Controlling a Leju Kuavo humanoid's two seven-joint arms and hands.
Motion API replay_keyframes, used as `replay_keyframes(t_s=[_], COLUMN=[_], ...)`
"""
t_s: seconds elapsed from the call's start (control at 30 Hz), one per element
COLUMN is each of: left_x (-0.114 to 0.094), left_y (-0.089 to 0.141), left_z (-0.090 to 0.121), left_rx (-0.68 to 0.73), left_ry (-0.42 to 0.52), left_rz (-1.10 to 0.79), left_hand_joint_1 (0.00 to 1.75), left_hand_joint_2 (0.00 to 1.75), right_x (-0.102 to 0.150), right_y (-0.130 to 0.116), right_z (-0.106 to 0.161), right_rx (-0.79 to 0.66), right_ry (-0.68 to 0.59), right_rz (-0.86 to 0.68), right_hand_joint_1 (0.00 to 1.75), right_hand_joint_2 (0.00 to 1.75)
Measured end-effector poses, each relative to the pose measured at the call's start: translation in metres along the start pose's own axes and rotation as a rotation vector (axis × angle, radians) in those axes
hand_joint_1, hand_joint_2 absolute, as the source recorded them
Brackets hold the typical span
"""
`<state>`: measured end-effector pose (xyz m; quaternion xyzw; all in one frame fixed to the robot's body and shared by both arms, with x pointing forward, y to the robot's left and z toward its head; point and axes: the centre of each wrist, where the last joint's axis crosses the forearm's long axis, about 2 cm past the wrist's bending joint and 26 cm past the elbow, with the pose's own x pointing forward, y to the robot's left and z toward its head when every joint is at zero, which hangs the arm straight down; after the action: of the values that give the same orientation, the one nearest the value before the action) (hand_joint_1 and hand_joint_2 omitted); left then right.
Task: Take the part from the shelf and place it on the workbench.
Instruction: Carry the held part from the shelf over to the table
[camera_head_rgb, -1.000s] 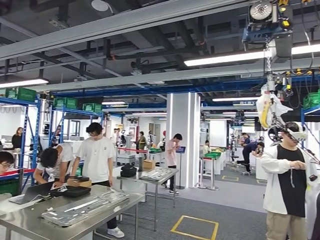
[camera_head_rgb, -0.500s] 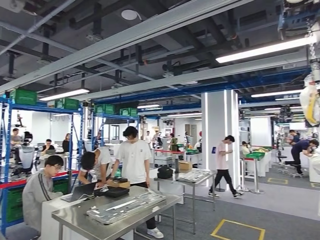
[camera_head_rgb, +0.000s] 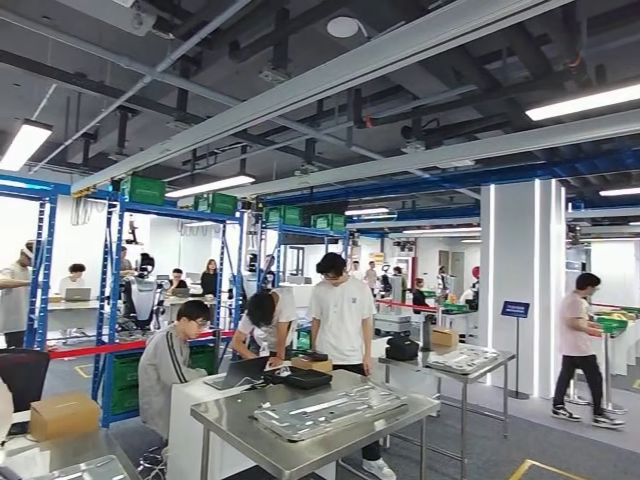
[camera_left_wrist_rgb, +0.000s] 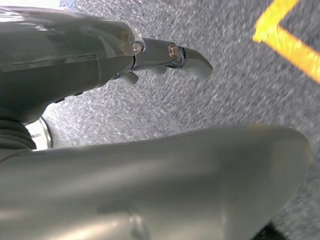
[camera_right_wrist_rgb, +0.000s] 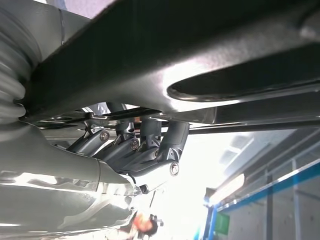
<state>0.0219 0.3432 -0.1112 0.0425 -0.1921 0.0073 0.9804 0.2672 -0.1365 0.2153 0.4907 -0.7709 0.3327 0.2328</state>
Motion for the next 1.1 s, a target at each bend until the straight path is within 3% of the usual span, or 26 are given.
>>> replay_keyframes(t_s=[1.1], left_x=[0.0007], left_y=[0.0010], left_z=[-0.0002], left_rx=[0.012], left_ry=[0.020], left_rz=[-0.007], left_hand_joint_1=[0.00], left_hand_joint_2=[1.75], right_x=[0.0011], right_y=[-0.0033], right_z=[-0.0033], right_rx=[0.003], right_ry=[-0.007], right_rz=[0.003], right_hand_joint_1=[1.75], right_hand_joint_2=[1.75])
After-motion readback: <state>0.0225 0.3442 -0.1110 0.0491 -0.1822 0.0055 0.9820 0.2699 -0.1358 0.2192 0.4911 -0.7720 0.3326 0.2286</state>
